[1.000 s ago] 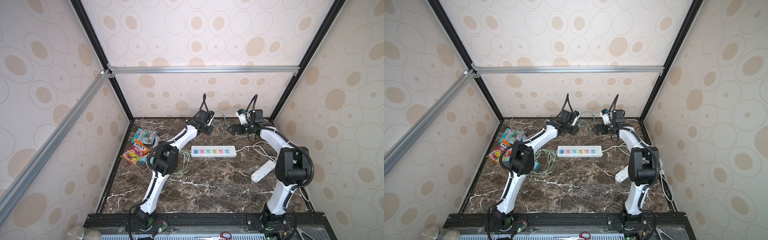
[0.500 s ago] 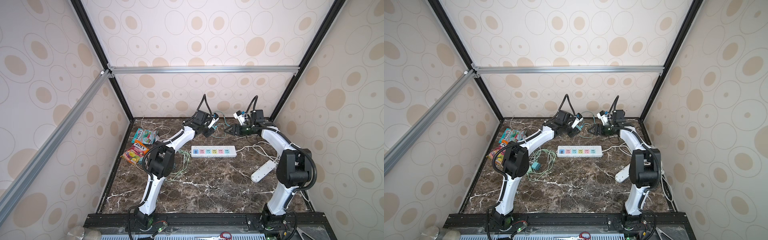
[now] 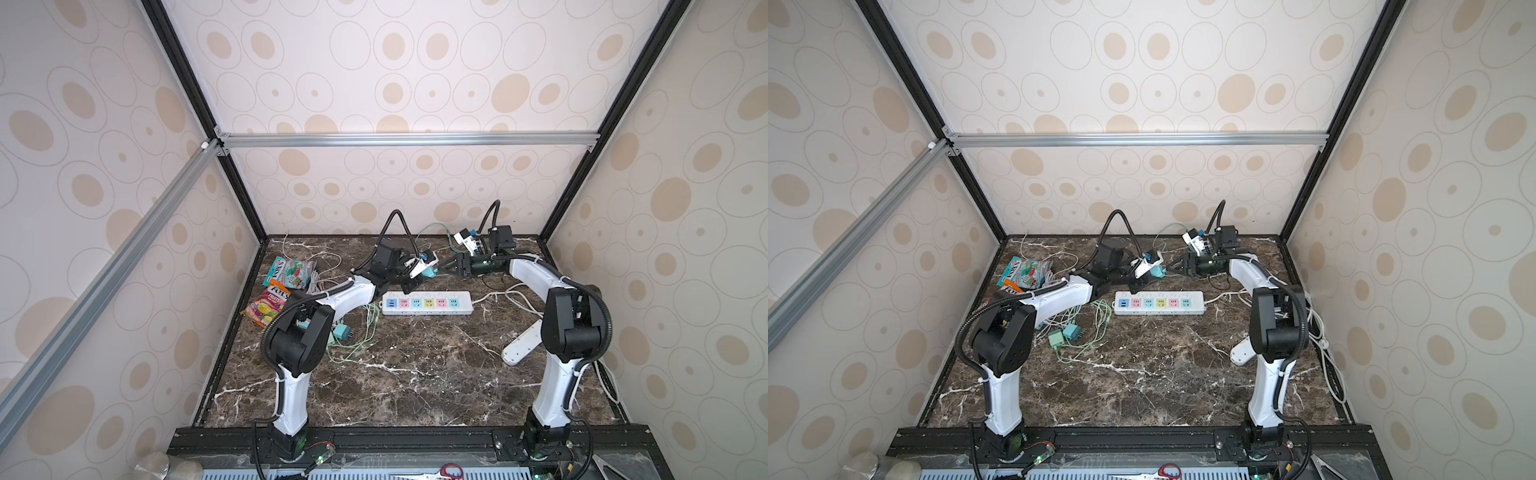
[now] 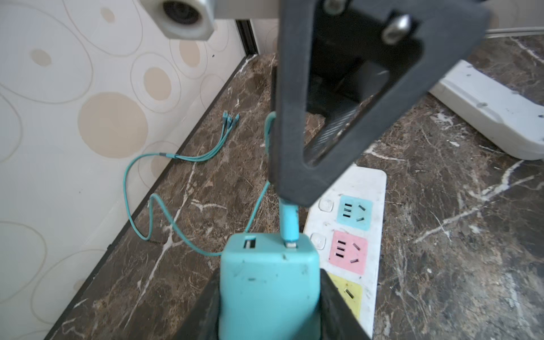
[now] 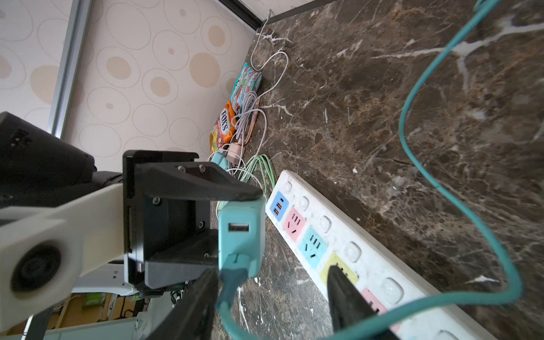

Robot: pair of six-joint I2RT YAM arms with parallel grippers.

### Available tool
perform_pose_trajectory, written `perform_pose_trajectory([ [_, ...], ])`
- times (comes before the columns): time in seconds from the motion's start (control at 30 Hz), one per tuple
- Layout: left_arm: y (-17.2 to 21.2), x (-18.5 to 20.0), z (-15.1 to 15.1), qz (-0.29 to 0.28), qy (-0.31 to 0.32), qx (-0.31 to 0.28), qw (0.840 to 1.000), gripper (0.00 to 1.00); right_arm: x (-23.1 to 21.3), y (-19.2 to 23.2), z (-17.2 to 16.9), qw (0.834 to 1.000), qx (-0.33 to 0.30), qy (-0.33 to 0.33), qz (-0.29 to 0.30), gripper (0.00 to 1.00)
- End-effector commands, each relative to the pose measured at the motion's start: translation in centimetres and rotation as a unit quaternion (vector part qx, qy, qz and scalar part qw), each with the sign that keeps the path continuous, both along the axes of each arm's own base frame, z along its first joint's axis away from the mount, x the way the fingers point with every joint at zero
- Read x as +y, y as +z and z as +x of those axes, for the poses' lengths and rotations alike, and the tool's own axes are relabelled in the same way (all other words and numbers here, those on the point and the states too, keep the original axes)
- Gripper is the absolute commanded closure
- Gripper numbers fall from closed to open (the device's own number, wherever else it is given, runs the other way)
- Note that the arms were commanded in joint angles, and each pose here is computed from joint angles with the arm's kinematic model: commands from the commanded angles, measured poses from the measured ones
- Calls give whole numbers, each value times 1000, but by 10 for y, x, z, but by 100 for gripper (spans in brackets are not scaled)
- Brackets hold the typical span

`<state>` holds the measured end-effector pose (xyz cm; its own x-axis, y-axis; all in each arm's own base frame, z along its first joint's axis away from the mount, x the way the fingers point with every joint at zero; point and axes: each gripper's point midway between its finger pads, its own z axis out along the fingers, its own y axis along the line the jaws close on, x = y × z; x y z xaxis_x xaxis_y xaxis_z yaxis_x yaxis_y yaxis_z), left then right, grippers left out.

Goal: Insert the plug
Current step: 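Pass the teal charger from the left gripper to the right gripper, then lower the charger onto the end socket with the right gripper while the left withdraws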

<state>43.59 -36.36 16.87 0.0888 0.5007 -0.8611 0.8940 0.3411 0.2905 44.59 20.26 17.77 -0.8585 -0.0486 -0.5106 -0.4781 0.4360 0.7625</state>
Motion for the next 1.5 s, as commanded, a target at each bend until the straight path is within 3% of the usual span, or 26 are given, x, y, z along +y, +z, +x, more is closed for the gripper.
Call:
perform_pose_trajectory([
  [0.0, 53, -12, 3, -33, -35, -120, 992, 100, 11, 11, -9, 998, -37, 44, 19, 41],
  [0.33, 43, -13, 2, 14, -33, -168, 985, 100, 25, 16, -6, 996, -72, 44, 3, 50],
  [0.63, 39, -16, -2, 15, -46, -164, 985, 100, 36, 23, -2, 995, -84, 48, 17, 59],
  [0.83, 38, -16, -6, 13, -51, -157, 986, 100, 36, 25, -2, 994, -96, 44, 5, 80],
  [0.9, 39, -16, -9, 9, -55, -159, 986, 97, 35, 26, -5, 994, -100, 50, 4, 96],
  [0.97, 41, -14, -8, 4, -48, -157, 986, 91, 35, 27, -10, 992, -113, 63, 0, 100],
  [1.03, 43, -12, -3, -2, -30, -151, 988, 68, 33, 26, -15, 989, -129, 78, -16, 100],
  [1.13, 47, -3, 5, -23, 1, -134, 991, 42, 25, 20, -17, 981, -154, 99, -65, 100],
  [1.17, 51, 4, 10, -36, 26, -128, 991, 31, 21, 18, -17, 978, -163, 107, -79, 100],
  [1.2, 53, 11, 14, -52, 42, -122, 990, 4, 19, 18, -18, 975, -169, 115, -86, 100],
  [1.3, 67, 29, 12, -112, 75, -109, 985, 2, 11, 13, -25, 965, -181, 153, -107, 100],
  [1.47, 77, 56, 1, -153, 127, -112, 974, 1, 2, 0, -34, 944, -201, 215, -152, 100],
])
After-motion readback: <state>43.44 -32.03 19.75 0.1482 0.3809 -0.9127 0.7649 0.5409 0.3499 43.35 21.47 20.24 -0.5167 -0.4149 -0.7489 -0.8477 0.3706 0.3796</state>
